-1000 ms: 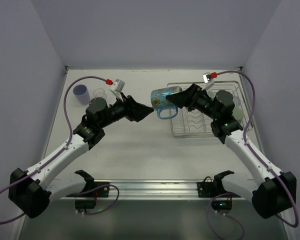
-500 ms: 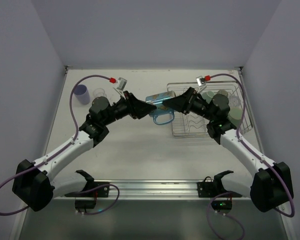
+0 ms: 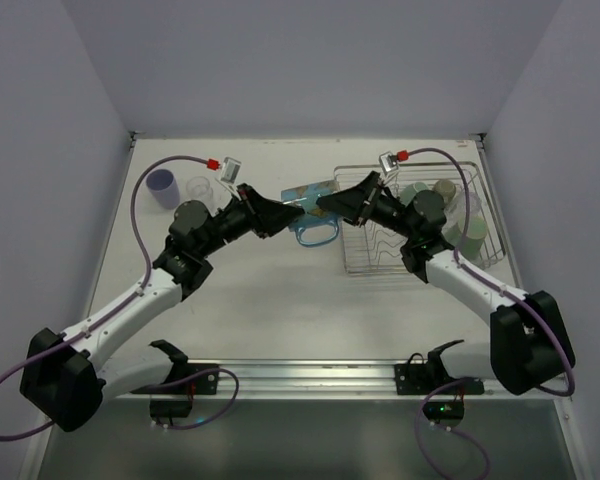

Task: Unload the cups from the dish rack

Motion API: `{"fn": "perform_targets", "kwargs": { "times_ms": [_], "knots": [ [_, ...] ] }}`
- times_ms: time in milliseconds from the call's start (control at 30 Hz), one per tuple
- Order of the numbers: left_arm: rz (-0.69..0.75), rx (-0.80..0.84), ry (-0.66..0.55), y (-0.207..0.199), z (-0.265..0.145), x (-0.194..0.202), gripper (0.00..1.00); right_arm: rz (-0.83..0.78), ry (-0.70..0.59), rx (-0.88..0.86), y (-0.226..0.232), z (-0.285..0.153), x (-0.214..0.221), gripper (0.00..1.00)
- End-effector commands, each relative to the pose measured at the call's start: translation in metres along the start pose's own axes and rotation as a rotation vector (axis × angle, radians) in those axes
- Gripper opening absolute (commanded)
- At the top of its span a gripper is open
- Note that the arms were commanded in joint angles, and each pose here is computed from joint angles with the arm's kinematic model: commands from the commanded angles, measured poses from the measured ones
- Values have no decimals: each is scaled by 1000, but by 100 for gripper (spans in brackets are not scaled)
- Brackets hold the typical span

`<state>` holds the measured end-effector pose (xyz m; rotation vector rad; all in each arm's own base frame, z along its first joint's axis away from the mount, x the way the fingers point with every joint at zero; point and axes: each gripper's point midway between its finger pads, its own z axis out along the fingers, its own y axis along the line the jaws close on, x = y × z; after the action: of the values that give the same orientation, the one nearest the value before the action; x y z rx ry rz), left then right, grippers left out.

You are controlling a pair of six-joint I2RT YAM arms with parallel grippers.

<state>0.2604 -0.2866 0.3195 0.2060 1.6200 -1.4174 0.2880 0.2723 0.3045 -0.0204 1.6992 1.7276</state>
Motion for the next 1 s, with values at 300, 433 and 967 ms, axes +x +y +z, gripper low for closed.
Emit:
{"fn": "perform_targets", "kwargs": {
  "times_ms": [300,433,967],
  "knots": [
    [143,78,-152,-51,-25,-41,0,81,39,-163,19,17,13,99],
    [140,114,-167,-58,-28,-41,0,111,46,-193,21,19,12,99],
    [143,309,-228,-121,-59,-61,0,112,48,-292,47,21,3,99]
  ]
}}
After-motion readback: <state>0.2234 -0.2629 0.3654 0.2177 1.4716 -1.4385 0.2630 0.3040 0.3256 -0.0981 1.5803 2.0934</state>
